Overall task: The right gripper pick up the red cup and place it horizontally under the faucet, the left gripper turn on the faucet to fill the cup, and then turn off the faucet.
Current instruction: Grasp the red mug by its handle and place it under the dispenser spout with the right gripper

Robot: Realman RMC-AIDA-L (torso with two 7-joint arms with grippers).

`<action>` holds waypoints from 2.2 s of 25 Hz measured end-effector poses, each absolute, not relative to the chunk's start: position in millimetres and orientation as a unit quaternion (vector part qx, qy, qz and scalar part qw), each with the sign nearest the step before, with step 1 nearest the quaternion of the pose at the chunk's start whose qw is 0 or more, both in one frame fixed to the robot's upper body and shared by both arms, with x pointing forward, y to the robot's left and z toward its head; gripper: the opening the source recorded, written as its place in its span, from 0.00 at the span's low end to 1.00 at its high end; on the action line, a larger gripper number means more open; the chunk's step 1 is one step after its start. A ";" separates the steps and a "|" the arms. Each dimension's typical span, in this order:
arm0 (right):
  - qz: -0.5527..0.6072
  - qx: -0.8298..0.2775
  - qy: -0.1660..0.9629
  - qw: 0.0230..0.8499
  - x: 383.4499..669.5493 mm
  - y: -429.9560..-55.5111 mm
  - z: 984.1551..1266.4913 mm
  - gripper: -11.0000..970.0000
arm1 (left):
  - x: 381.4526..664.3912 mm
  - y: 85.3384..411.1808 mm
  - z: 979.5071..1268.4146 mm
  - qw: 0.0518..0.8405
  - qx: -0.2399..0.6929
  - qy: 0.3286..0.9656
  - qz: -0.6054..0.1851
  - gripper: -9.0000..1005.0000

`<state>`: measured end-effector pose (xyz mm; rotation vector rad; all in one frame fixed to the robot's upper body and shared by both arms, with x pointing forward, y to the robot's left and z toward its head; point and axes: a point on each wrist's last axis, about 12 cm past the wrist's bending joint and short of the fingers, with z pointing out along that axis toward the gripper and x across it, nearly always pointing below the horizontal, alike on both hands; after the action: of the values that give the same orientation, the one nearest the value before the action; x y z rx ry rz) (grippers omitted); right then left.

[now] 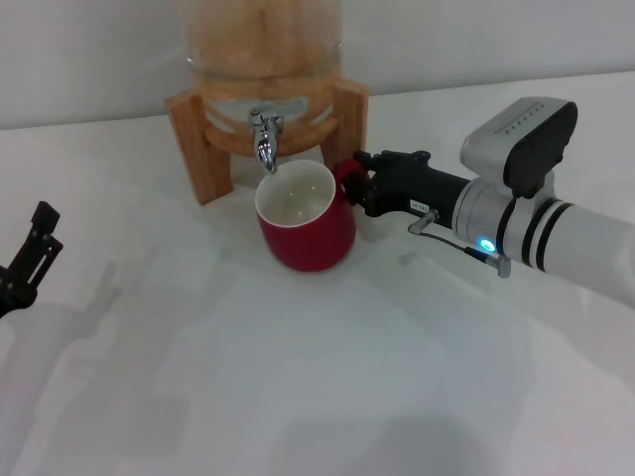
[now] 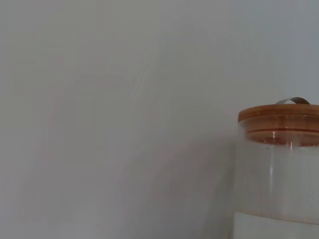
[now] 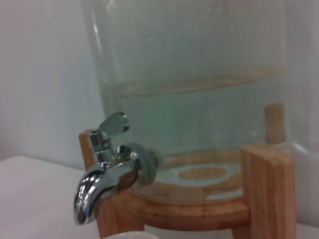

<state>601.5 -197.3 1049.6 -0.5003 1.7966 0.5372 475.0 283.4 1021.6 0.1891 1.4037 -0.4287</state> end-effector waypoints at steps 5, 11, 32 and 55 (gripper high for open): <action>0.230 -0.221 0.763 0.562 599.5 -195.1 1048.3 0.30 | 475.0 283.4 1021.7 0.739 0.086 0.639 -0.195 0.86; 0.231 -0.223 0.762 0.562 599.6 -194.4 1048.6 0.33 | 474.4 283.3 1021.4 0.739 0.085 0.640 -0.195 0.86; 0.226 -0.221 0.767 0.559 599.8 -195.8 1047.0 0.52 | 474.5 283.7 1021.5 0.739 0.086 0.639 -0.195 0.86; 0.214 -0.218 0.778 0.549 596.6 -201.4 1040.1 0.51 | 475.2 283.1 1021.9 0.739 0.087 0.639 -0.196 0.86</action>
<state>596.6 -201.4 1040.1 -0.5172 1.8424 0.5074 475.2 283.1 1021.9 0.1907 1.4021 -0.4302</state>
